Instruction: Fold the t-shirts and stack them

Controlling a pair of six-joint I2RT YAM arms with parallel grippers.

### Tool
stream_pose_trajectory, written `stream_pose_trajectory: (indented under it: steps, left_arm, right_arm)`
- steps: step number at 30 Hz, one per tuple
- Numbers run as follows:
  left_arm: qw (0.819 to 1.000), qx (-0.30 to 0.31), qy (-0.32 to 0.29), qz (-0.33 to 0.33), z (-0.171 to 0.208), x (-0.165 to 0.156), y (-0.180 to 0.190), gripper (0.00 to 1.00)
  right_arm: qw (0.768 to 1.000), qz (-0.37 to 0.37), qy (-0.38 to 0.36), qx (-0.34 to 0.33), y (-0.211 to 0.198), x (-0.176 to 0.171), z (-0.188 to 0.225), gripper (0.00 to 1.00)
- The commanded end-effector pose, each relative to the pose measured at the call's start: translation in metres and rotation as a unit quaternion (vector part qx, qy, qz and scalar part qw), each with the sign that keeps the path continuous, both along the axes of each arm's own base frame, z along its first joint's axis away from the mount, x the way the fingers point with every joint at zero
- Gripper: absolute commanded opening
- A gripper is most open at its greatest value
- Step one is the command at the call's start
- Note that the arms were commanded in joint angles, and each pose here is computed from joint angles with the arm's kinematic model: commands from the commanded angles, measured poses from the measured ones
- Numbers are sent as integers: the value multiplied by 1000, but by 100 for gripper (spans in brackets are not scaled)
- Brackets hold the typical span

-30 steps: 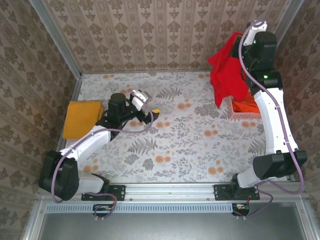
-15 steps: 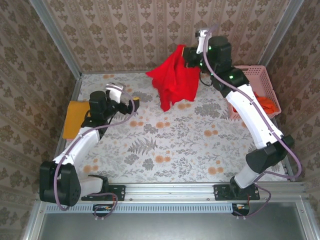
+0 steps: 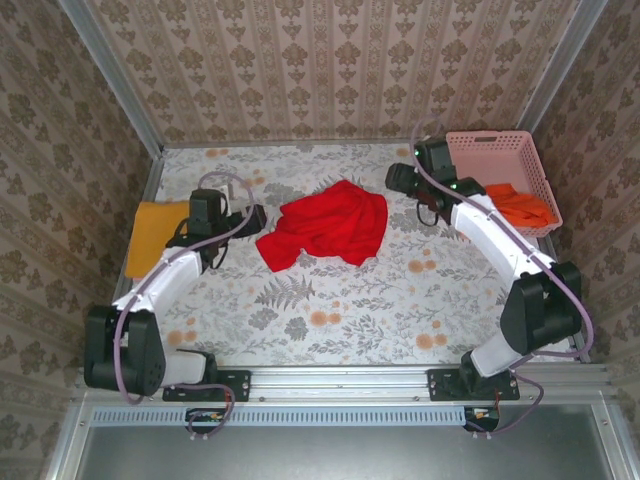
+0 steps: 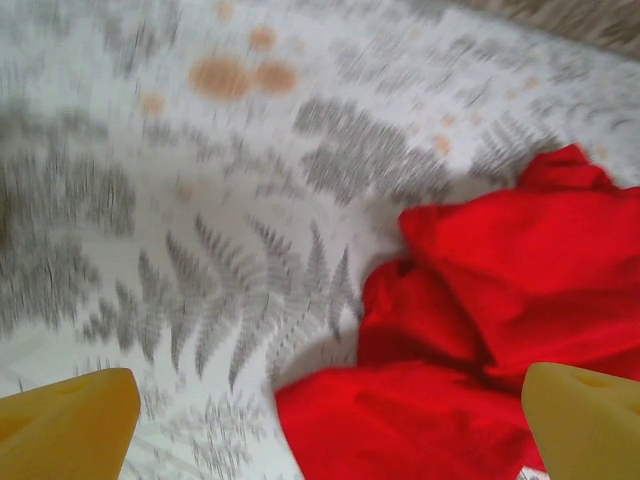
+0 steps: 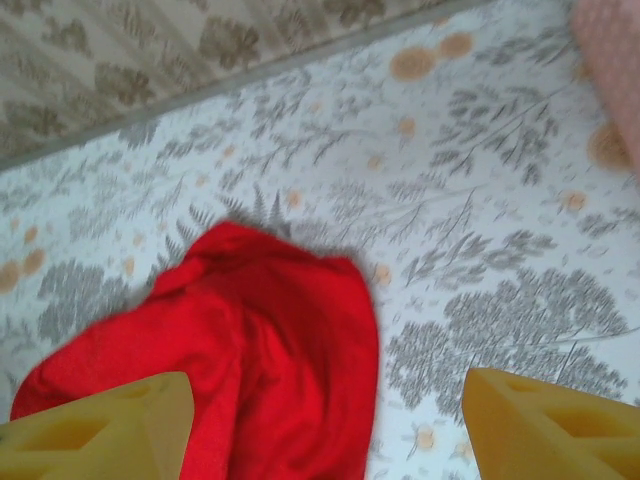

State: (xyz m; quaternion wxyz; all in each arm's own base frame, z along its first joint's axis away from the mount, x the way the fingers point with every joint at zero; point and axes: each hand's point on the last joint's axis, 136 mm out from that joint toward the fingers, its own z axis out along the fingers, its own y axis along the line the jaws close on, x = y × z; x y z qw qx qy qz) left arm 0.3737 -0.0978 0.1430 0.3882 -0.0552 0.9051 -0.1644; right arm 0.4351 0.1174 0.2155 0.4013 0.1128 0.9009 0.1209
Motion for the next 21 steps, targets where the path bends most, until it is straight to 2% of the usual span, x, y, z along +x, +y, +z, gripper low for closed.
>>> stream_pose_trajectory:
  steps: [1,7,14,16,17,19,21]
  left_arm:
    - [989,-50,110,89,-27,-15,10,100]
    - [967,-113,173,146,-45,-28,5,100]
    - [955,-122,205,175,-61,-42,9,100]
    - [953,-125,209,178,-64,-44,8,100]
    - [953,-126,210,178,-64,-44,8,100]
    - [952,-128,212,179,-64,-45,7,100]
    - [951,-130,215,179,-64,-46,6,100]
  right_arm:
    - [997,76,10,14,54,-24,-16,72]
    - [987,140,84,5,120,-40,-87,71]
    - [980,136,144,19,142,-35,-146,57]
    - [976,145,160,18,147,-33,-157,44]
    - [976,145,160,15,147,-32,-156,35]
    - [979,137,148,7,141,-31,-147,15]
    - [983,130,128,3,133,-32,-129,5]
